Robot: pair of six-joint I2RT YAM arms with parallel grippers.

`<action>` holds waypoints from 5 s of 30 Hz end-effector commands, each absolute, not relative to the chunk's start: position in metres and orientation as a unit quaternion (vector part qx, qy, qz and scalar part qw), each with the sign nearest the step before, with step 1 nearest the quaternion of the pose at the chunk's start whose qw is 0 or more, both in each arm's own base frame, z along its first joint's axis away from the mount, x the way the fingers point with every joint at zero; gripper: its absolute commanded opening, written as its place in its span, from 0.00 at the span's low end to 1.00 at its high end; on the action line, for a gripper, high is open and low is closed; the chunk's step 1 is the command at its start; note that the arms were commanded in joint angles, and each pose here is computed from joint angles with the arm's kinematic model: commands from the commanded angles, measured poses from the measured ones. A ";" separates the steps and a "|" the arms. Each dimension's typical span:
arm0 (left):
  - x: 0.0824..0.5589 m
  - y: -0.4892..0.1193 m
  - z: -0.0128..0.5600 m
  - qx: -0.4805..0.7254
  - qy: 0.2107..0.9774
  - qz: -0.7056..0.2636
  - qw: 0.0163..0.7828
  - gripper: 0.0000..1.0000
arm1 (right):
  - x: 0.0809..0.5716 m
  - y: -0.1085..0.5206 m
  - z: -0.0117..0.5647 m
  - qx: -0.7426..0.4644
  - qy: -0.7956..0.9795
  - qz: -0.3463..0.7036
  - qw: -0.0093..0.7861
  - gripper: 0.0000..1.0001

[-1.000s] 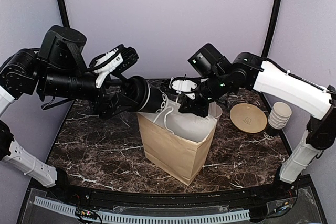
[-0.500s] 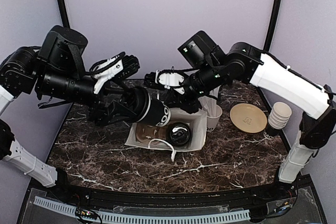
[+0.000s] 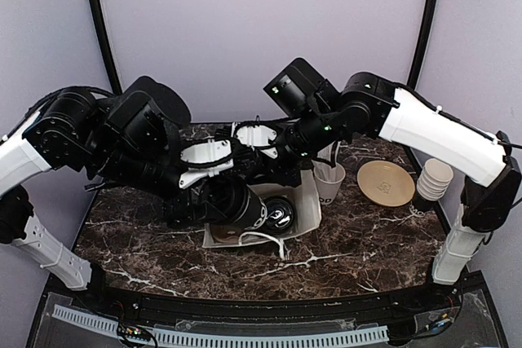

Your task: Pack the takeout coffee

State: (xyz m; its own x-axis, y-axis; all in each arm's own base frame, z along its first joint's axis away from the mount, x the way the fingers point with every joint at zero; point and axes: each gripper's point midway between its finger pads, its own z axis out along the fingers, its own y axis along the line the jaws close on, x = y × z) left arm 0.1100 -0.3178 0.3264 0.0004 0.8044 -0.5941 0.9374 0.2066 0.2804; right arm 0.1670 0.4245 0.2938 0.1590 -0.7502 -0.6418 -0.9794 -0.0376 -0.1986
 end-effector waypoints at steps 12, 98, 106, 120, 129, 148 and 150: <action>0.092 -0.329 0.281 0.649 0.700 0.053 0.294 0.38 | 0.136 0.404 0.301 -0.714 0.600 0.223 0.285 0.45; 0.140 -0.309 0.198 0.588 0.670 0.172 0.419 0.33 | 0.136 0.403 0.279 -0.685 0.627 0.289 0.230 0.00; 0.146 -0.300 0.189 0.595 0.668 0.202 0.399 0.33 | 0.124 0.404 0.280 -0.693 0.613 0.317 0.210 0.00; 0.151 -0.294 0.176 0.614 0.662 0.216 0.371 0.32 | 0.112 0.407 0.290 -0.693 0.599 0.352 0.189 0.00; 0.145 -0.297 0.175 0.628 0.658 0.189 0.370 0.33 | 0.103 0.408 0.285 -0.695 0.594 0.371 0.166 0.00; 0.120 -0.316 0.193 0.669 0.656 0.145 0.319 0.33 | 0.083 0.402 0.290 -0.667 0.584 0.451 0.102 0.00; 0.119 -0.318 0.192 0.673 0.654 0.141 0.317 0.33 | 0.090 0.398 0.283 -0.663 0.592 0.446 0.103 0.00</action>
State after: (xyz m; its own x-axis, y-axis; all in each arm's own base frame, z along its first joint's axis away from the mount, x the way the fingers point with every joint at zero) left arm 0.1249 -0.3182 0.1930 0.1116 0.9658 -0.2340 0.7626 0.0678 0.6433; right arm 0.0891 0.4003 0.2836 -0.0734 -0.7128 -0.6975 -0.8991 -0.2553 0.3556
